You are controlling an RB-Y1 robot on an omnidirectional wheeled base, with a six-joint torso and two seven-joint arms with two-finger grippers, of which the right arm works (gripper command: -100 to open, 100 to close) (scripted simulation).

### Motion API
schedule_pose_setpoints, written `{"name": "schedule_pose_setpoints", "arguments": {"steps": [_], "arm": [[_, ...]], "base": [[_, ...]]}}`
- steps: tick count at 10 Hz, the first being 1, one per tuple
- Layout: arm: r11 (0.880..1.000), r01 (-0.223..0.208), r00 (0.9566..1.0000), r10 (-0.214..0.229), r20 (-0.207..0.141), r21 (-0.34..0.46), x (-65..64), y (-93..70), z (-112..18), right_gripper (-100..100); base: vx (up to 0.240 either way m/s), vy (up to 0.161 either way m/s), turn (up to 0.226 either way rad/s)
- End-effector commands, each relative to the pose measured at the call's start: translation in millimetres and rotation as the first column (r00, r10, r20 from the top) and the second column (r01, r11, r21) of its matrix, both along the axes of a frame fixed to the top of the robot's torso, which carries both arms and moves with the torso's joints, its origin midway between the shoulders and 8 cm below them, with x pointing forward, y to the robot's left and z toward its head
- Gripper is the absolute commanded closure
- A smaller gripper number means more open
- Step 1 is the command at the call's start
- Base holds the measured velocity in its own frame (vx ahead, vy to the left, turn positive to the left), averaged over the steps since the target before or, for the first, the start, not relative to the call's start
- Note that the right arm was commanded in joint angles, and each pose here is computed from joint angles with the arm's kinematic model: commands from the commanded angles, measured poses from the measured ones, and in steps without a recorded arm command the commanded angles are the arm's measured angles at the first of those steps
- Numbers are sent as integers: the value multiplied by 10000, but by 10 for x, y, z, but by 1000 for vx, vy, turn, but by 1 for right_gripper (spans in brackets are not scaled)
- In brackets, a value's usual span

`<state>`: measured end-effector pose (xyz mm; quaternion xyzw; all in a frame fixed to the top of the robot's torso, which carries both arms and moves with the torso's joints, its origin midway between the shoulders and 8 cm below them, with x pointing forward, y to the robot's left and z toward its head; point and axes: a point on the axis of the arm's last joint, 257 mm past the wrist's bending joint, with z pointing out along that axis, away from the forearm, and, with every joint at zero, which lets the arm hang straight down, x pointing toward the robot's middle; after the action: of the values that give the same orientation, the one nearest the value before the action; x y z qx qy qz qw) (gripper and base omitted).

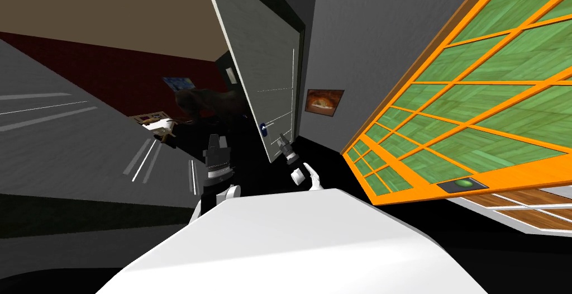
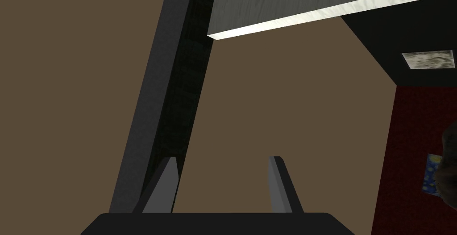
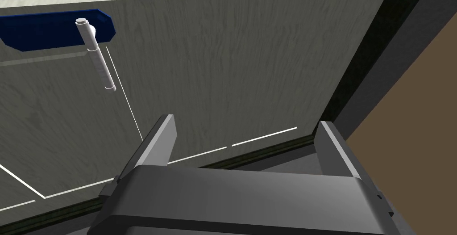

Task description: Push the door open

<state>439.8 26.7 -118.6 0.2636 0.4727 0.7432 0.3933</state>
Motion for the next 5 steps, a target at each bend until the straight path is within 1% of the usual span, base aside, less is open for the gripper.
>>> {"name": "schedule_pose_setpoints", "arguments": {"steps": [1,2,3,4,5], "arm": [[9996,-271,9994,270,-202,-92,-3,110,-93,-100],[9990,-431,9986,426,-314,-150,-9,177,-145,-100],[9968,-746,9959,730,-538,-274,-25,309,-252,-100],[9954,-901,9940,878,-651,-339,-35,373,-307,-100],[9917,-1198,9895,1154,-869,-468,-56,493,-413,-100]], "base": [[114,-13,-38],[105,-9,-44],[140,-12,-73],[153,-25,-63],[171,-38,-74]]}}
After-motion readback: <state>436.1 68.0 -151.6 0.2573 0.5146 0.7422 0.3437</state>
